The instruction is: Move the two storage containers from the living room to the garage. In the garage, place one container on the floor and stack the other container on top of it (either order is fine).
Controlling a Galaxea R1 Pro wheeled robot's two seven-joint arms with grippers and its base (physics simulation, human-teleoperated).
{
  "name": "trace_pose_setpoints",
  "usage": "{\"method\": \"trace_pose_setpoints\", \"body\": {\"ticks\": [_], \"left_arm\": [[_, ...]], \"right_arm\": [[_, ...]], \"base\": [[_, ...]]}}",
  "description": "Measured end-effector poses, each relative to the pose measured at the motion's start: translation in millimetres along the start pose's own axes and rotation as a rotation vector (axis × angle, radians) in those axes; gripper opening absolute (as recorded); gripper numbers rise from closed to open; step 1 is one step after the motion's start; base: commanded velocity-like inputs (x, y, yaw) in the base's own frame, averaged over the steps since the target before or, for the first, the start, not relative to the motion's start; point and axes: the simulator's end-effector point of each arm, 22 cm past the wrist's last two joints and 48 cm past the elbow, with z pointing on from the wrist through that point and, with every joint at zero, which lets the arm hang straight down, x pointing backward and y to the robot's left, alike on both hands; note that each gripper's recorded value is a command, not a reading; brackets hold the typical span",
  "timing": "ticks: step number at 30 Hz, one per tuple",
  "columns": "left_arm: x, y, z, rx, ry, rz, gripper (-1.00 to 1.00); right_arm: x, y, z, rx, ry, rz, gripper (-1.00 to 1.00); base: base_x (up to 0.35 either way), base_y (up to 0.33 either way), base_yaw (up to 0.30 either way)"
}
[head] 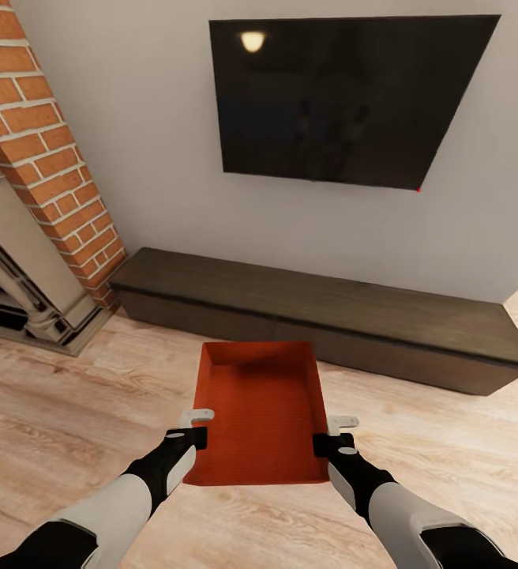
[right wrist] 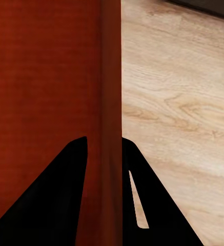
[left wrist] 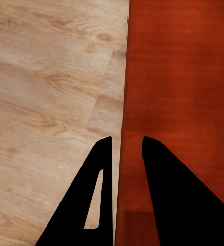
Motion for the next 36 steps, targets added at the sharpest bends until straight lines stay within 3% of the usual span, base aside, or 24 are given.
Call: {"method": "trace_pose_setpoints", "body": {"ticks": [36], "left_arm": [[-25.9,0.3,-16.9,0.004,-0.053,-0.007,-1.00]], "right_arm": [[-27.8,-2.5,-14.1,0.002,-0.053,0.003,-1.00]], "base": [[0.000,0.000,-0.110]]}}
